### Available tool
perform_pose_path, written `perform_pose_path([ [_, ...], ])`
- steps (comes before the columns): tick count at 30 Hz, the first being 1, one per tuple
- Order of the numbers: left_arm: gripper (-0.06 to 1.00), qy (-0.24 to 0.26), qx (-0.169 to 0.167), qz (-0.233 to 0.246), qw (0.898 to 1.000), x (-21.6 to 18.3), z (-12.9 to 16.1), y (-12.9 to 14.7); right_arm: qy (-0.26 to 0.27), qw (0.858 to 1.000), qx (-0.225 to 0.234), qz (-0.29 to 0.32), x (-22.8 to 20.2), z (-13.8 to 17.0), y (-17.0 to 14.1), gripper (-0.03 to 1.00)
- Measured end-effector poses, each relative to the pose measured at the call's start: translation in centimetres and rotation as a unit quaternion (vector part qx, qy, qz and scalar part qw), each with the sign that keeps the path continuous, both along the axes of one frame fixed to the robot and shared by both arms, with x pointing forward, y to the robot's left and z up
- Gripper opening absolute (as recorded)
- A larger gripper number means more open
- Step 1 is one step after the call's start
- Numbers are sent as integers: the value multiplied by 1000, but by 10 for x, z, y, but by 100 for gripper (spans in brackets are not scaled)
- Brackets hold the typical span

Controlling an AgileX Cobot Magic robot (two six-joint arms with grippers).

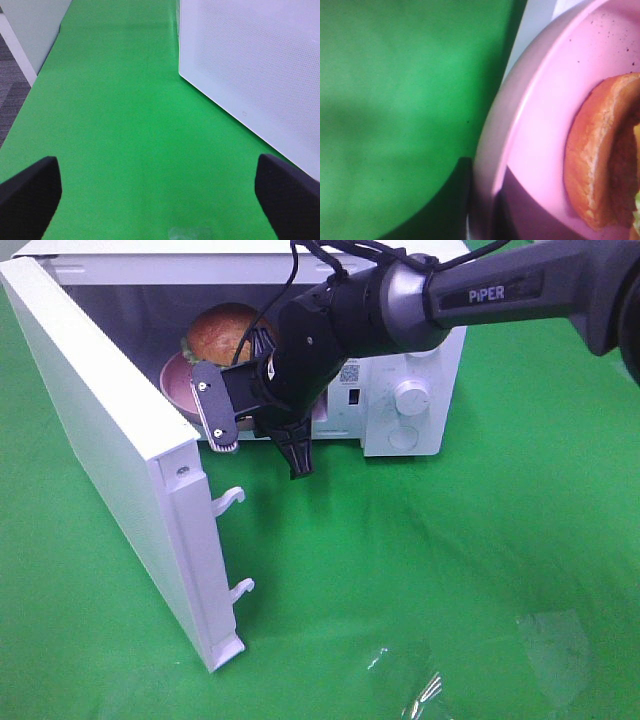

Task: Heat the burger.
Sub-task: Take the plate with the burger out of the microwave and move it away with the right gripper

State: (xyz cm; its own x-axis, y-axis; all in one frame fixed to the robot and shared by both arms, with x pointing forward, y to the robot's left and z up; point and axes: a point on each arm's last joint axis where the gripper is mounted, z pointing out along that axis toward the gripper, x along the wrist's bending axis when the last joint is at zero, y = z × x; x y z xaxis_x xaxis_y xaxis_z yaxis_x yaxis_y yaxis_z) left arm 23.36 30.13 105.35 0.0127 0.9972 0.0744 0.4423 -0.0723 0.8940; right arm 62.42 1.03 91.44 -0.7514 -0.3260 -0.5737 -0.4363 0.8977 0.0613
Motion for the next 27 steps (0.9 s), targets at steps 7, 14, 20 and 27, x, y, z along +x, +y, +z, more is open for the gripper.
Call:
perform_pose_path([
  [7,97,0,0,0,1000,0,0,0,-11,999,-8,31,-11,2,-8,9],
  [14,97,0,0,0,1000,0,0,0,-28,999,3,45,-20,5,-13,9],
  [20,97,0,0,0,1000,0,0,0,-47,997,5,61,-28,10,-20,9],
  [27,97,0,0,0,1000,0,0,0,-60,995,-9,84,-41,12,-30,9],
])
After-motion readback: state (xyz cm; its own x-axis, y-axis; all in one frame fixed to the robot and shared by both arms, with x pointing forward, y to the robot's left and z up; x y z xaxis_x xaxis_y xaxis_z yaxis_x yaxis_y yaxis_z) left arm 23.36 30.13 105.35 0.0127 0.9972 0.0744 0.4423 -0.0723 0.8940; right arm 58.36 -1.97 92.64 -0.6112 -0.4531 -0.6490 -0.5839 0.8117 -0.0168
